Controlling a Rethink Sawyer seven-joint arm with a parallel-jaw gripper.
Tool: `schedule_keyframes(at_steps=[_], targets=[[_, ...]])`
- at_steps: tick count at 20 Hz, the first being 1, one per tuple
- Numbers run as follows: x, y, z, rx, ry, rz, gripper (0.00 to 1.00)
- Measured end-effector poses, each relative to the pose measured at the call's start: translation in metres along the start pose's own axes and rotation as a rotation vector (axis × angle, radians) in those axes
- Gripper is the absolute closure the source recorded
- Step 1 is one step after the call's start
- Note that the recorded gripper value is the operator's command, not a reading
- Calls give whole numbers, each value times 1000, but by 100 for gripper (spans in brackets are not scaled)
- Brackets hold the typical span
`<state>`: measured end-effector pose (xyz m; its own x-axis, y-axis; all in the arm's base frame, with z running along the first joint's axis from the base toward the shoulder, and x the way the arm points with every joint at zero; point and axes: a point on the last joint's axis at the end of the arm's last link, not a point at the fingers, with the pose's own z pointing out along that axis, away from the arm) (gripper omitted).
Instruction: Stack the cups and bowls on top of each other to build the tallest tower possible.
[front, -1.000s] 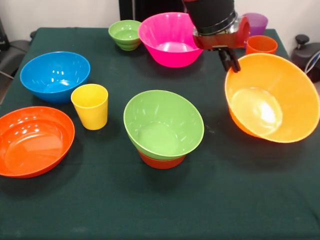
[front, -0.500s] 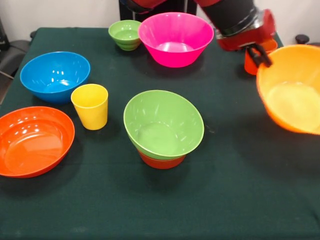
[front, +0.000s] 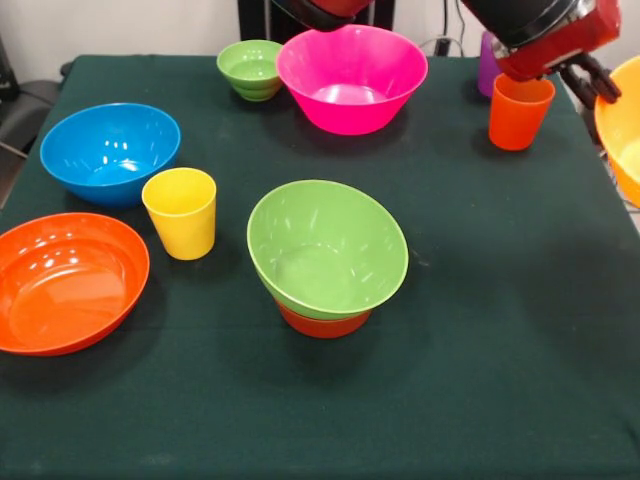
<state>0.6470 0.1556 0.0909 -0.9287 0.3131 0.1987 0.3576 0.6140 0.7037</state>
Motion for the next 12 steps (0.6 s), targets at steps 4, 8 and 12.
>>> schedule_keyframes(at_steps=[4,8,12], targets=[[-6,2,-17,-25,-14,-22,100],[-11,-6,-30,-26,-12,-22,100],[-14,-21,-47,-10,-4,-28,100]])
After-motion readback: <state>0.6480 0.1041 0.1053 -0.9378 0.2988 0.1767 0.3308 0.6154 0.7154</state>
